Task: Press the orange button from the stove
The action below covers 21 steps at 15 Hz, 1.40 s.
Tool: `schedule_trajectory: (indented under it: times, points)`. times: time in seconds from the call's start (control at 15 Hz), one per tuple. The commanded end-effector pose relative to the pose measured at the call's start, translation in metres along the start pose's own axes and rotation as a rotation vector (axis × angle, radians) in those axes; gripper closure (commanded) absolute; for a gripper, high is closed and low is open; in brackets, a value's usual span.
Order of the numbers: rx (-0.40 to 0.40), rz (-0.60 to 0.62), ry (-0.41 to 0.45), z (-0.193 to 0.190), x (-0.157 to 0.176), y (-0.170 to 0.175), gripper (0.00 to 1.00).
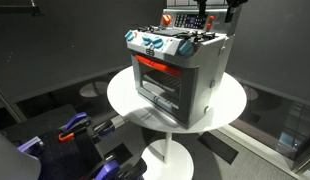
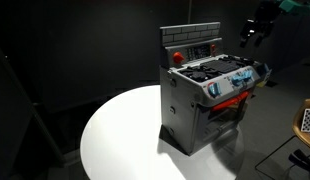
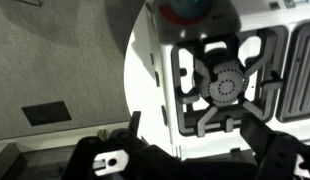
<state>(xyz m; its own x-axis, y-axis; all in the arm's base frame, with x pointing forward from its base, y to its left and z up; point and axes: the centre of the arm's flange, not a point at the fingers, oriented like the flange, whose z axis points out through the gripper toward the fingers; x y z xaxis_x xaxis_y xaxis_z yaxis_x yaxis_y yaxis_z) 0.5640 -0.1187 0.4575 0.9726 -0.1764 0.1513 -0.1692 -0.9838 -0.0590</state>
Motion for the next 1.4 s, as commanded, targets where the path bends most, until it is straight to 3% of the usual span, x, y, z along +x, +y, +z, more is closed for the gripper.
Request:
schedule_trajectory:
  times: [0.0, 0.53, 1.0, 1.33]
  points:
    - [-0.041, -0.010, -0.093, -0.023, -0.031, 0.013, 0.00]
    - [-0.101, -0.058, -0.210, -0.072, -0.087, 0.023, 0.00]
    - [-0.090, -0.085, -0.181, -0.107, -0.128, 0.024, 0.00]
    - [-0.080, -0.063, -0.174, -0.106, -0.125, 0.021, 0.00]
